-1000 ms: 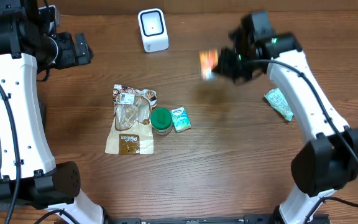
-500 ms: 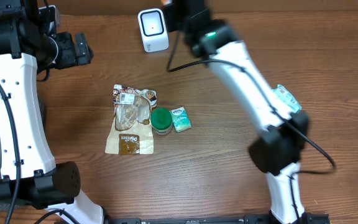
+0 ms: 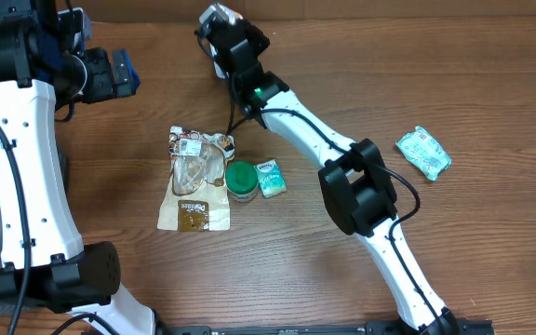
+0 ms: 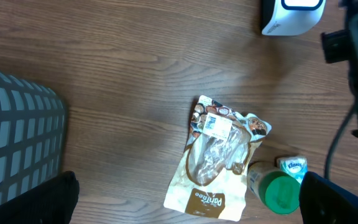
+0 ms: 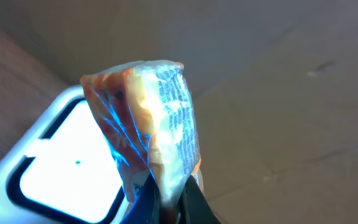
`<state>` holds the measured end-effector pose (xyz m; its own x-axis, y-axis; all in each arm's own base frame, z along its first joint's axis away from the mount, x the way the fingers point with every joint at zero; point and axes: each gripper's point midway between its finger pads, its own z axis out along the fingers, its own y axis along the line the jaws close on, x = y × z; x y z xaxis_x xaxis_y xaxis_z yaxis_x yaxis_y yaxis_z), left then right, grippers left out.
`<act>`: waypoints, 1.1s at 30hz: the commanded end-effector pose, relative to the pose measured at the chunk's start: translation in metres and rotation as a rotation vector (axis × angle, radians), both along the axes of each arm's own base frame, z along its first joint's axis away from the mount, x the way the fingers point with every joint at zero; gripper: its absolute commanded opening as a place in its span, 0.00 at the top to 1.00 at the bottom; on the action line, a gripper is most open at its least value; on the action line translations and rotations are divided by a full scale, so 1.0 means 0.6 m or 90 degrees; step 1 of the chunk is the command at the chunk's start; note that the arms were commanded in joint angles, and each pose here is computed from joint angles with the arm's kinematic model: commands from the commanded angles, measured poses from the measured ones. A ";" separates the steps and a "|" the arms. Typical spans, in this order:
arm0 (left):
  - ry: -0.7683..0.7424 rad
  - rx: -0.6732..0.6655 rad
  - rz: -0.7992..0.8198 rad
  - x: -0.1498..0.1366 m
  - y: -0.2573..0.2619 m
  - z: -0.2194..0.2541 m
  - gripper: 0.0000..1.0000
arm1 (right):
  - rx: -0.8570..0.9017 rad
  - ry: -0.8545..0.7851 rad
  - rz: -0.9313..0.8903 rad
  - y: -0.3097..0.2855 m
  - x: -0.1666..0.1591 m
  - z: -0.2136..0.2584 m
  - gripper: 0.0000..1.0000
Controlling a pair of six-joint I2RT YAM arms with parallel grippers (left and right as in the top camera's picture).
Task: Scan the item barcode
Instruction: 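Hold the orange pack's barcode in front of the white scanner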
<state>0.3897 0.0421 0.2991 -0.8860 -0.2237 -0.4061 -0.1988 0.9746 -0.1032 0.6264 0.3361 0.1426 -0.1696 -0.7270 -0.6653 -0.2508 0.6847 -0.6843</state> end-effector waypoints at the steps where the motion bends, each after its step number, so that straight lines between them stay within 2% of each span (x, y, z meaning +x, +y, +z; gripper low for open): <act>1: 0.004 0.001 -0.008 0.001 -0.001 -0.004 0.00 | -0.038 -0.006 0.026 0.002 0.003 0.002 0.96; 15: 0.004 0.001 -0.007 0.002 -0.001 -0.004 0.01 | -0.040 0.005 0.033 0.005 0.000 -0.005 0.96; 19: 0.004 0.000 -0.008 0.002 -0.001 -0.004 0.00 | 0.012 0.003 0.022 0.007 0.000 0.007 0.96; 27: 0.004 0.001 -0.007 0.002 -0.001 -0.004 0.00 | 0.167 0.036 0.041 -0.004 -0.020 0.114 0.96; 33: 0.004 0.001 -0.008 0.002 -0.001 -0.004 0.00 | 0.294 0.108 0.069 -0.036 -0.076 0.229 0.96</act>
<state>0.3896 0.0421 0.2991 -0.8862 -0.2237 -0.4058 -0.1988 0.9746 -0.1032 0.5998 0.3241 0.1666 -0.2994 -0.5885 -0.7511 -0.4281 0.7863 -0.4454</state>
